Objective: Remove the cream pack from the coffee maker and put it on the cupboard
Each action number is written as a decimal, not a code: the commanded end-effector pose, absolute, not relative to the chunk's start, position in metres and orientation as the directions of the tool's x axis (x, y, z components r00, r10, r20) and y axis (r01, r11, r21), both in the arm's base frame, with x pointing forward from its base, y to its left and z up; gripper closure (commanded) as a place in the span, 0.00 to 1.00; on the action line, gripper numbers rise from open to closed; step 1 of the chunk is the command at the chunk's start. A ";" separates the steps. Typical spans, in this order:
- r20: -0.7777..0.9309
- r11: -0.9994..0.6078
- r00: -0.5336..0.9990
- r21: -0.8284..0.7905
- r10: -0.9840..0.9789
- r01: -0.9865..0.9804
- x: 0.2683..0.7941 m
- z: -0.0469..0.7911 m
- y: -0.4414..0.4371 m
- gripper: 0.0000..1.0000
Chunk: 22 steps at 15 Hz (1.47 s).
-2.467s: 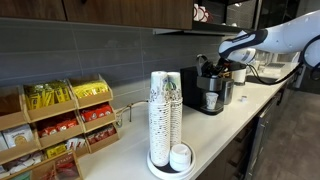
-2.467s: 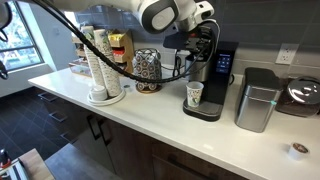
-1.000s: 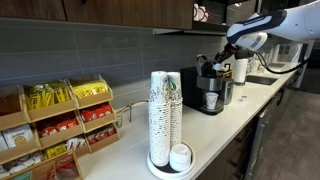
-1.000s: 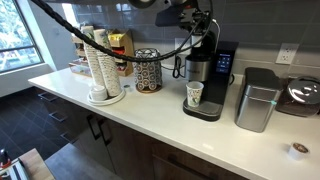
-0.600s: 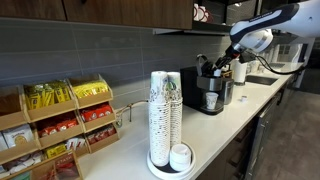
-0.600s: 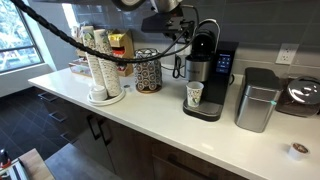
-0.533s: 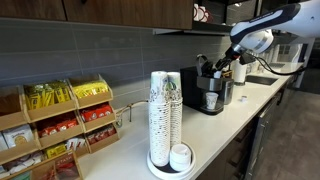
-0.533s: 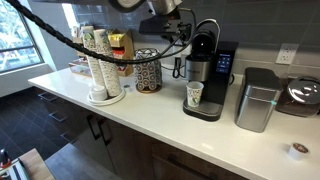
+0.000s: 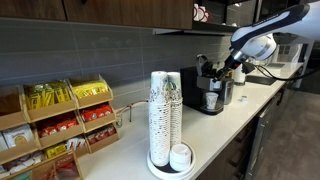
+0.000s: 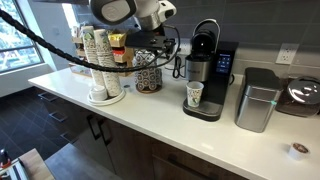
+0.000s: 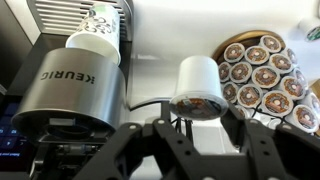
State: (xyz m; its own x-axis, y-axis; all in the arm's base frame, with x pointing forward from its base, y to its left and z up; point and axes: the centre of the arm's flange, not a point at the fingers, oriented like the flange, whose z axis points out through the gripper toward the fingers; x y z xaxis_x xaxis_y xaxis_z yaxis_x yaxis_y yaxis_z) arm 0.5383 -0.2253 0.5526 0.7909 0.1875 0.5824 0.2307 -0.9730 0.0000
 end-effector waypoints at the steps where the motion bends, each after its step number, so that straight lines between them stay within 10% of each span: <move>1: 0.583 -0.973 0.790 0.002 0.189 0.231 0.537 0.553 -0.226 0.47; 4: 0.584 -0.973 0.789 0.005 0.191 0.232 0.536 0.554 -0.227 0.47; 5: 0.584 -0.973 0.789 0.005 0.191 0.232 0.536 0.554 -0.227 0.72; 22: 0.568 -0.885 0.764 -0.124 0.307 0.448 0.538 0.318 -0.193 0.72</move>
State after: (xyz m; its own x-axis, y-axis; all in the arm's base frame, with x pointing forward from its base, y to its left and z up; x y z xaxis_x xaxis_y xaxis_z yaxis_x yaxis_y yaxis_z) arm 0.5407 -0.1905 0.3334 0.7819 0.2979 0.5477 0.4390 -0.8868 -0.1444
